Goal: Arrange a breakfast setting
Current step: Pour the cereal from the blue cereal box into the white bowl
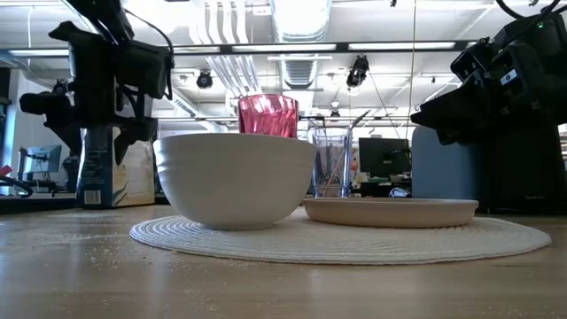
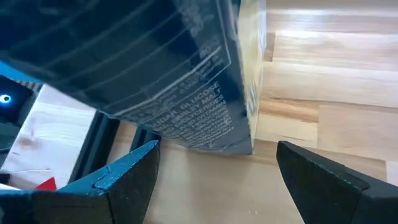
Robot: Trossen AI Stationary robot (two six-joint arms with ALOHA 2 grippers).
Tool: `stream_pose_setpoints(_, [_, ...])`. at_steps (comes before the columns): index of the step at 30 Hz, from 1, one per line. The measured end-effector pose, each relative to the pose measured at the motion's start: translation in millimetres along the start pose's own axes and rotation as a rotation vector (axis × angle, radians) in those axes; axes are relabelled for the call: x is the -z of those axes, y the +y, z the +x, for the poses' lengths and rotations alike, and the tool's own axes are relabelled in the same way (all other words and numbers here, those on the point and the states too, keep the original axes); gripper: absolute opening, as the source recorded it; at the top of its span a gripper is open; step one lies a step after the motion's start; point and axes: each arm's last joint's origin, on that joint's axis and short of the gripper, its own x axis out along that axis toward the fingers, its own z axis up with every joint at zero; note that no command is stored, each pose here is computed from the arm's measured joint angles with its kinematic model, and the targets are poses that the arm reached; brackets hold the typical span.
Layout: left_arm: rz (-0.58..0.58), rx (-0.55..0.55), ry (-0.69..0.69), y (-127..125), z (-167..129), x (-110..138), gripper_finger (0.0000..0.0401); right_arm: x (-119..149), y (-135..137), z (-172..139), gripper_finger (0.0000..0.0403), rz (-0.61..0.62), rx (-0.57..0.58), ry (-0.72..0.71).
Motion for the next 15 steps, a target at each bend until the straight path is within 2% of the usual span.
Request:
stream_pose_setpoints(9, [0.079,-0.093,0.009,-8.3,-14.6,-10.8,0.0304,0.0,0.0,0.0,0.0139,0.0,0.0,0.0])
stream_pose_setpoints(15, [0.073,-0.108,-0.032,-9.1,-18.0,-5.0,0.0304,0.0,0.0,0.0,0.0139,0.0,0.0,0.0])
